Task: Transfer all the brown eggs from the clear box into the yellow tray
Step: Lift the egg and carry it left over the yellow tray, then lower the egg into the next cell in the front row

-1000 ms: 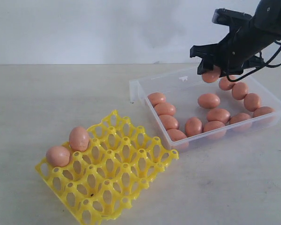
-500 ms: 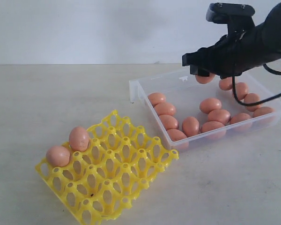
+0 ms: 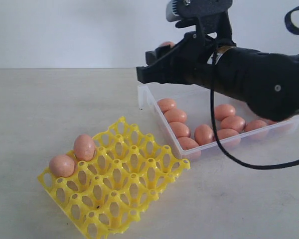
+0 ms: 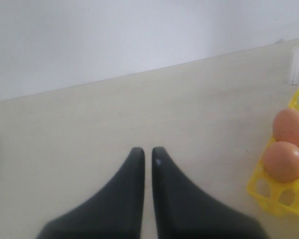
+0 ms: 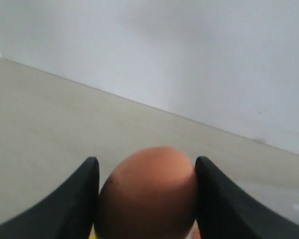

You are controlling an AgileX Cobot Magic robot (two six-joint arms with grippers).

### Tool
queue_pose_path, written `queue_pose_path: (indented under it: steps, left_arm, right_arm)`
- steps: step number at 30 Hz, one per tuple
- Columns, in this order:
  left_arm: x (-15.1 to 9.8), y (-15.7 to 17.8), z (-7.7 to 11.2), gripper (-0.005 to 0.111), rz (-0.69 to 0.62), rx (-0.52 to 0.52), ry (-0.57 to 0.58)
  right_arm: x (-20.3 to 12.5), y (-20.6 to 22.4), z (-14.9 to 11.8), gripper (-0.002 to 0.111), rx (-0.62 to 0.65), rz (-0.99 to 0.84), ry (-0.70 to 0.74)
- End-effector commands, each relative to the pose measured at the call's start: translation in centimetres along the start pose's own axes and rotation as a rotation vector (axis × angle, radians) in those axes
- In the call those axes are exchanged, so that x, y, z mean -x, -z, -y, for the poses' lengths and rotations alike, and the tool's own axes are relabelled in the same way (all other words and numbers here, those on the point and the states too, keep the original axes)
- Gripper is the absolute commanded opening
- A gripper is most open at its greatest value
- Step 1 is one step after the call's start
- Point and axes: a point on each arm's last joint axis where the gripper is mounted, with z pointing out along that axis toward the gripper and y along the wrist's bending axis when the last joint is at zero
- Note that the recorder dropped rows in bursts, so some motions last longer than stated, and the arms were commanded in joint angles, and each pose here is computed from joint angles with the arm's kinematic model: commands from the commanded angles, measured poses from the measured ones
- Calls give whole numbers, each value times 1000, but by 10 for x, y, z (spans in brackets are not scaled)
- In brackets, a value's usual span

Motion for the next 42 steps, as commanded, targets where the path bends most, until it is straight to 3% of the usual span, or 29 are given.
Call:
queue_pose_path:
  steps: [1, 5, 9, 13, 18, 26, 31, 36, 40, 42]
  left_arm:
    - [-1, 0, 1, 4, 2, -8, 3]
    - [-1, 0, 1, 4, 2, -8, 3]
    - [-1, 0, 1, 4, 2, -8, 3]
    - [-1, 0, 1, 4, 2, -8, 3]
    - [-1, 0, 1, 4, 2, -8, 3]
    - [-1, 0, 1, 4, 2, -8, 3]
    - [-1, 0, 1, 4, 2, -8, 3]
    - [-1, 0, 1, 4, 2, -8, 3]
    - [-1, 0, 1, 4, 2, -8, 3]
    - [-1, 0, 1, 4, 2, -8, 3]
  right_arm:
    - [10, 7, -28, 0, 73, 121, -91]
    - [7, 8, -47, 0, 152, 98, -295]
    - [-2, 3, -64, 0, 297, 75, -299]
    - [-12, 0, -80, 0, 541, 59, -318]
    - [-28, -10, -69, 0, 757, 10, -425]
    - [-49, -34, -18, 0, 707, -25, -456]
    - [-54, -58, -24, 0, 728, -111, -288]
    - [-58, -95, -27, 0, 547, -200, -167]
    - [-67, -107, -31, 0, 571, -219, -110]
    - [-79, -112, -27, 0, 511, -269, -80]
